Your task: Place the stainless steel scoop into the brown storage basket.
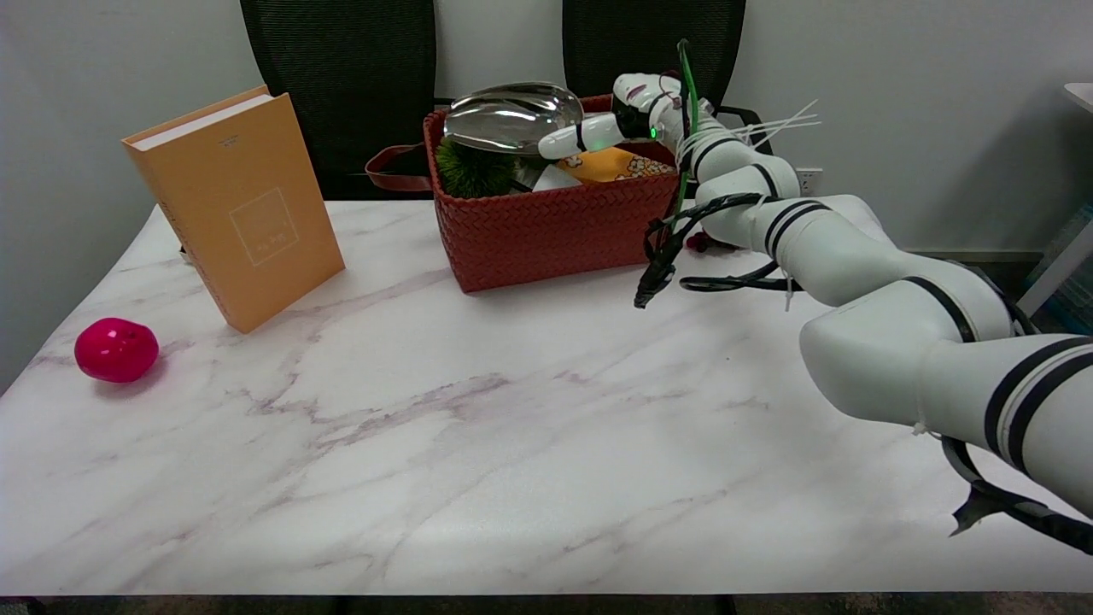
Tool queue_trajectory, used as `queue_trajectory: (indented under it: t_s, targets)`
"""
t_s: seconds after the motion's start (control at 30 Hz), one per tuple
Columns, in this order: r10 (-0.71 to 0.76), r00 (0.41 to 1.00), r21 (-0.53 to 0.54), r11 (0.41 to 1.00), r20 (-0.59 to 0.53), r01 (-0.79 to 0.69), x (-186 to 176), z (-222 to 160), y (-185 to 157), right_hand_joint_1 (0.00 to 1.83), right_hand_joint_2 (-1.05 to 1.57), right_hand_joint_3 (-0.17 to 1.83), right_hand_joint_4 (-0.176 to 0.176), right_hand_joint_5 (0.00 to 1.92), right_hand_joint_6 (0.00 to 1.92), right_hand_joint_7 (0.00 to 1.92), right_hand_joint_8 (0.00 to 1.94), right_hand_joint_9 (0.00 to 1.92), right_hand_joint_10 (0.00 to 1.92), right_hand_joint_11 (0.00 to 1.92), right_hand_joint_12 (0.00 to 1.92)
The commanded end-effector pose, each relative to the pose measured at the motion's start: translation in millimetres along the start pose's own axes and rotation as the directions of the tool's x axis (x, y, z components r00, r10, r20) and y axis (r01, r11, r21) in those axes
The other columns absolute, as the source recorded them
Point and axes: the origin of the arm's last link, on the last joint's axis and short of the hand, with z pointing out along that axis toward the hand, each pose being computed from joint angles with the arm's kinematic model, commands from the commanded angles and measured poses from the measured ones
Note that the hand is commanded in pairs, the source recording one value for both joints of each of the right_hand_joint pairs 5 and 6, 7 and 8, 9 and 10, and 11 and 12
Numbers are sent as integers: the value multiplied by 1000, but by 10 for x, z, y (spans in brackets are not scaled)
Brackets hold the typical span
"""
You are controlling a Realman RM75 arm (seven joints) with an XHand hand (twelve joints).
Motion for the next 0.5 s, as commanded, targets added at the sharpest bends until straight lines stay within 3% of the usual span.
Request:
queue_trajectory:
  t_s: [0.03,0.07,0.1,0.13,0.5]
  targets:
    - [8,1000,13,1000,27,-9,-105,-9,-70,209,240,-175,0,1877,1877,1920,1920,1882,1882,1920,1920]
    - [-11,1000,32,999,9,11,-15,9,-148,203,256,-175,0,1876,1876,1920,1920,1881,1881,1920,1920]
    - [-100,991,115,987,-92,111,462,64,-517,197,273,-175,0,1875,1875,1920,1920,1880,1880,1920,1920]
    - [6,1000,17,1000,29,-6,-119,-11,-90,194,281,-175,0,1875,1875,1920,1920,1879,1879,1920,1920]
    - [7,999,21,1000,39,-8,-191,-27,-112,184,313,-175,0,1853,1853,1920,1920,1918,1918,1920,1920]
